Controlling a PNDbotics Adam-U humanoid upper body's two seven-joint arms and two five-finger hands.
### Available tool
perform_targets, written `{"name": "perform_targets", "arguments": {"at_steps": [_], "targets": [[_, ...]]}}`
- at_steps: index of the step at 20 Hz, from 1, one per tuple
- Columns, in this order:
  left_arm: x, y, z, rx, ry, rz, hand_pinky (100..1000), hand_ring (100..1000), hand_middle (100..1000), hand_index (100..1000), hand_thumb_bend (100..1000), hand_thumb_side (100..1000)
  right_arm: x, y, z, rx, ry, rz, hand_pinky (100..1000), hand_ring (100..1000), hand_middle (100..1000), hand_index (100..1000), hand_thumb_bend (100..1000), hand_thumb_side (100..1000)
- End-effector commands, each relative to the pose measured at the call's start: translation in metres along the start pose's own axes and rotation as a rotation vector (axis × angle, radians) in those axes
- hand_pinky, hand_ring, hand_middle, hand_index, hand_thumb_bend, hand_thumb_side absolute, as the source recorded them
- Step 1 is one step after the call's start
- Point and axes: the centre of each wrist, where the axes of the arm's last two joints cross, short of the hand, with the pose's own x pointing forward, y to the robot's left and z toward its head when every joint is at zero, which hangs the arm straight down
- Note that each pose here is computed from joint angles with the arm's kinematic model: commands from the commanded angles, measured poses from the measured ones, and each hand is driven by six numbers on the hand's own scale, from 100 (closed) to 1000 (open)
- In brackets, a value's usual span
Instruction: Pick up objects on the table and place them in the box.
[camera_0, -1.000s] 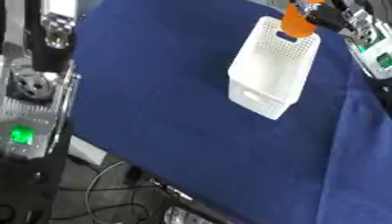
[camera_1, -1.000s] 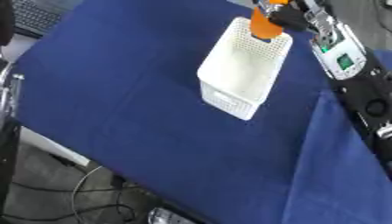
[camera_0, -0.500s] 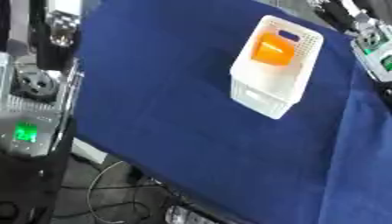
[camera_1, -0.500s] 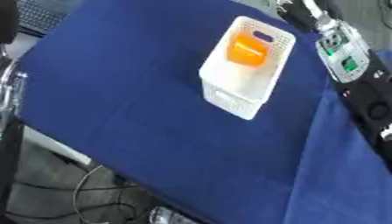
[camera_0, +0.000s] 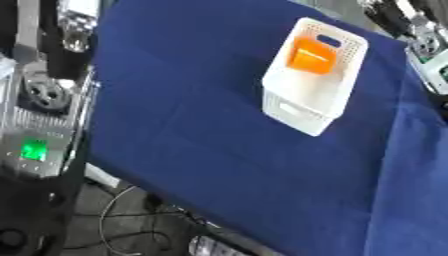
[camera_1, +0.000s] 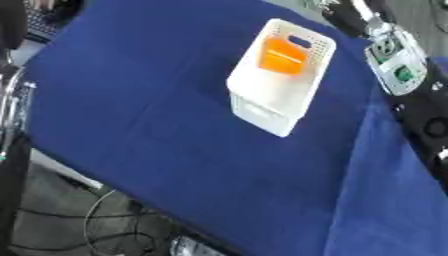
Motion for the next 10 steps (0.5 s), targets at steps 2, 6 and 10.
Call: {"name": "perform_targets", "arguments": {"at_steps": [2, 6, 10], "targets": [[0.001, 0.010, 0.007, -0.048, 0.017, -0.062, 1000, 932, 990, 952, 227, 853, 0.028, -0.027, 0.017, -0.059, -0.089, -0.049, 693, 763, 818, 854, 100, 1000], [-0.003, 0.018, 0.026, -0.086, 0.082, -0.115, 1000, 931, 991, 952, 215, 863, 0.073, -0.030, 0.059, -0.096, -0.170, -0.074, 660, 747, 788, 811, 100, 1000], [-0.007, 0.027, 0.044, -0.109, 0.144, -0.181, 1000, 931, 990, 946, 203, 871, 0.111, -0.019, 0.108, -0.236, -0.180, -0.148, 583, 709, 757, 796, 100, 1000]]}}
